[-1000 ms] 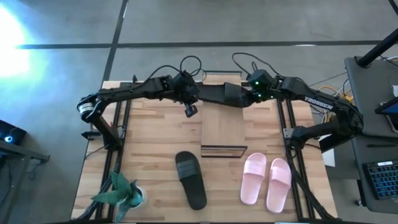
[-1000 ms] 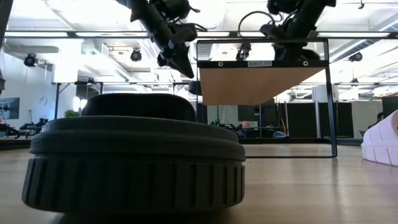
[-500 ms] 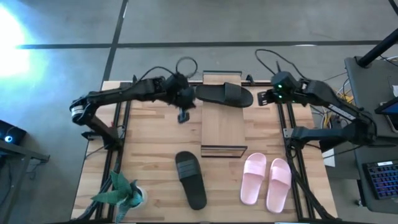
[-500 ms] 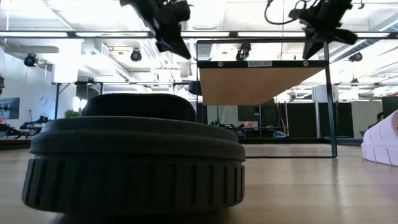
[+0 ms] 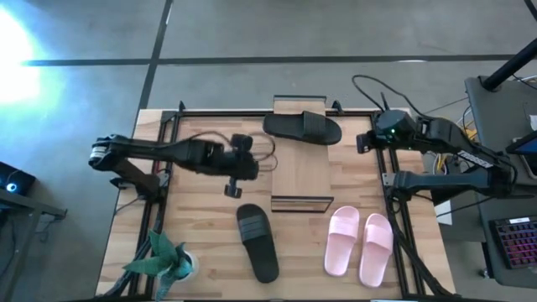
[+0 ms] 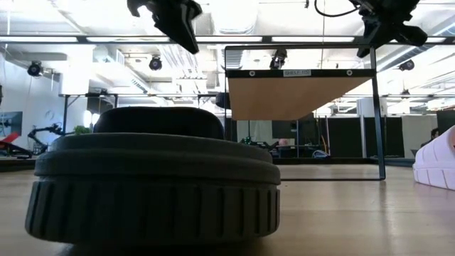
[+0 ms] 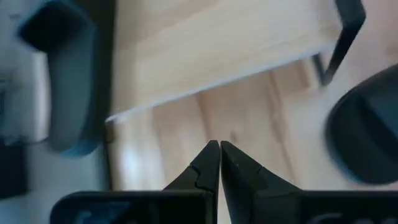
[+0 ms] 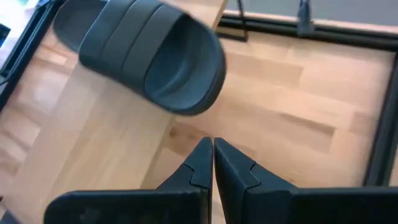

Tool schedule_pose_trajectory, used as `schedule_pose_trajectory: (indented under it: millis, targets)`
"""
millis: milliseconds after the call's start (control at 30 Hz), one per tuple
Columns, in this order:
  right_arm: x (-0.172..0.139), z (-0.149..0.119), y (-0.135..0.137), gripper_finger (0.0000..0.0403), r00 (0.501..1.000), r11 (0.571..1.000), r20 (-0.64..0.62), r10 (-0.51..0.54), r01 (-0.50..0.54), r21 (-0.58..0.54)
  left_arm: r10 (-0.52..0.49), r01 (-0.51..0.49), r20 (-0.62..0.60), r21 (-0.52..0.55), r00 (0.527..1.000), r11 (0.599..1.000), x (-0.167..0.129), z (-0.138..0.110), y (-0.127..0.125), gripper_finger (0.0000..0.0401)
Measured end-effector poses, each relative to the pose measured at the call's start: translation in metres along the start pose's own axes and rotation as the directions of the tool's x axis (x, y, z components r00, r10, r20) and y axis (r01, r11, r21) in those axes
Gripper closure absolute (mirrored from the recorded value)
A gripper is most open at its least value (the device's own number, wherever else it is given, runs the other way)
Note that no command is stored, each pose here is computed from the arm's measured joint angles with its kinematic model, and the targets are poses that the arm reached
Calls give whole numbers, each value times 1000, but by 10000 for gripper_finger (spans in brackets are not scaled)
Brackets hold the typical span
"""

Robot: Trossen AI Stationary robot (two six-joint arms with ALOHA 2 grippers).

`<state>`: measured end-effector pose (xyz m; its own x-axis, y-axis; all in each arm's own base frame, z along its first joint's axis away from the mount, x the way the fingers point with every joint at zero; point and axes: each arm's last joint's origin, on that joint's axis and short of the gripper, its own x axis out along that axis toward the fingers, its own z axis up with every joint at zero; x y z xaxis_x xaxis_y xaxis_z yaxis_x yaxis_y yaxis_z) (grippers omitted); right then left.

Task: Pick and place slides into the shelf
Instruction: Put the black slide on the shelf

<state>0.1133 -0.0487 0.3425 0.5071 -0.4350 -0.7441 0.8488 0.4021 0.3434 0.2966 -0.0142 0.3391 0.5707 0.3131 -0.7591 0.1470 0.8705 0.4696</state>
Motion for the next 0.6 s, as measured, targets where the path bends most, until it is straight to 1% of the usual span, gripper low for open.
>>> schedule_pose_trajectory:
  millis: [67,167,233,300,400,467,500,533,600]
  targets:
    - [2,-4,2,394,1000,1000,-17,10,-10,-17,82,-81,-40,27,996,996,-8,1,-13,401]
    - [4,-9,5,394,999,999,-39,22,-24,-47,214,-211,-84,35,973,977,-19,1,-34,401]
    - [5,-12,6,394,998,998,-51,28,-32,-61,275,-276,-84,-7,958,961,-28,0,-47,401]
    - [5,-14,7,394,998,997,-60,36,-40,-70,304,-309,-68,-94,950,946,-36,1,-60,401]
    - [3,-17,9,394,996,994,-69,53,-59,-90,303,-304,-42,-244,952,921,-46,0,-77,400]
    - [3,-18,11,394,995,992,-76,60,-68,-102,294,-281,-24,-375,956,883,-50,1,-84,389]
    - [3,-19,11,394,995,992,-78,63,-71,-107,280,-264,-25,-421,960,868,-50,1,-87,379]
    - [3,-19,12,394,995,991,-81,66,-75,-111,260,-245,-30,-451,965,858,-50,1,-90,368]
    - [2,-20,12,394,994,990,-84,71,-81,-118,200,-194,-38,-481,979,855,-48,2,-98,341]
